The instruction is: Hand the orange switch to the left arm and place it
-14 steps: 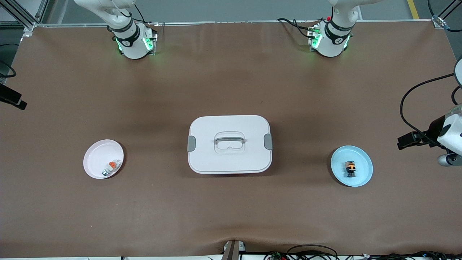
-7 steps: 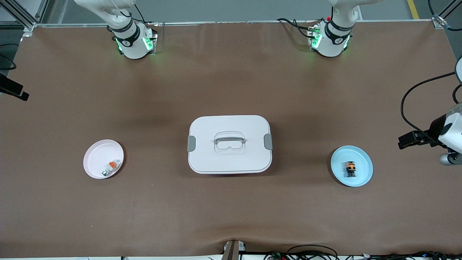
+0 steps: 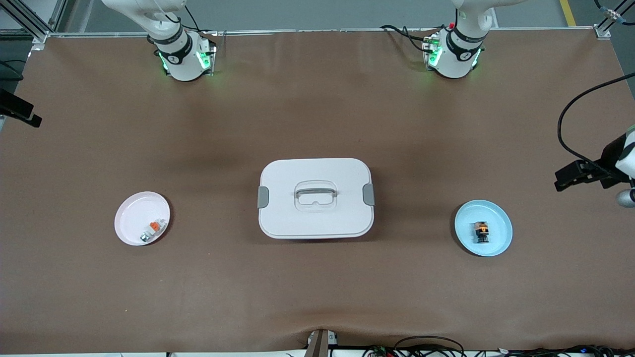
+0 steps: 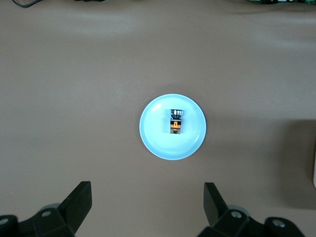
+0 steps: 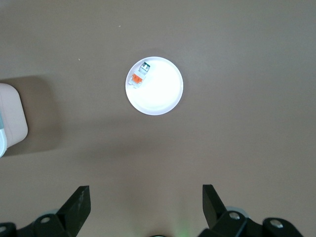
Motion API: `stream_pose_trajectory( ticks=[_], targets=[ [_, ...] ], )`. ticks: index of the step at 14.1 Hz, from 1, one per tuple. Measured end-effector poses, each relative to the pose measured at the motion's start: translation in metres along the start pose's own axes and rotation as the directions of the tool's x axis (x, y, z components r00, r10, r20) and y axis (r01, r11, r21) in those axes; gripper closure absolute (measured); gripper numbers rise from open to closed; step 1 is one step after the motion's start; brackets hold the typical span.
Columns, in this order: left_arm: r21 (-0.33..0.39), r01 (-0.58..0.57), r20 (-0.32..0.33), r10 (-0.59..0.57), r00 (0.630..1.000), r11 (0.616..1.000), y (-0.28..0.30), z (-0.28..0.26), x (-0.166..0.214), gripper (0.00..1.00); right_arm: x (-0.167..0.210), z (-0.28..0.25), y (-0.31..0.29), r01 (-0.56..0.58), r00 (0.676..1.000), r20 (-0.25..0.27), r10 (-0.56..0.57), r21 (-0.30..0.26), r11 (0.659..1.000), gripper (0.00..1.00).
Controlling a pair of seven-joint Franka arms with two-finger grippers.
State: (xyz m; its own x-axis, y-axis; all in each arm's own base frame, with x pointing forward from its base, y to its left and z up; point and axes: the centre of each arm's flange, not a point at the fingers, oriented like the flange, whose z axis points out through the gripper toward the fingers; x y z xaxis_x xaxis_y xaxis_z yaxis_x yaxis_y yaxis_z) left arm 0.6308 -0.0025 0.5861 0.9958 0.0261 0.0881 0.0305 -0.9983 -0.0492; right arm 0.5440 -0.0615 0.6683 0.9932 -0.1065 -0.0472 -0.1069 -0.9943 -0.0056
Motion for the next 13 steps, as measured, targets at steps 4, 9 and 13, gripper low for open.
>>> stream_pose_trajectory(
  ticks=[4,9,13],
  targets=[
    [-0.001,-0.026,0.03,0.026,0.999,1.0,0.019,-0.018,-0.015,0.0,-0.001,-0.003,-0.025,0.042,0.999,-0.014,-0.042,-0.001,0.999,0.0],
    [-0.034,-0.023,0.023,0.024,0.999,0.999,0.024,-0.046,-0.032,0.0,-0.005,-0.014,-0.027,0.046,0.998,-0.053,-0.046,0.0,0.999,0.0],
    [-0.044,-0.033,0.024,0.034,0.999,0.998,0.032,-0.069,-0.049,0.0,-0.003,-0.016,-0.027,0.046,0.996,-0.075,-0.046,0.0,0.999,0.0]
  ],
)
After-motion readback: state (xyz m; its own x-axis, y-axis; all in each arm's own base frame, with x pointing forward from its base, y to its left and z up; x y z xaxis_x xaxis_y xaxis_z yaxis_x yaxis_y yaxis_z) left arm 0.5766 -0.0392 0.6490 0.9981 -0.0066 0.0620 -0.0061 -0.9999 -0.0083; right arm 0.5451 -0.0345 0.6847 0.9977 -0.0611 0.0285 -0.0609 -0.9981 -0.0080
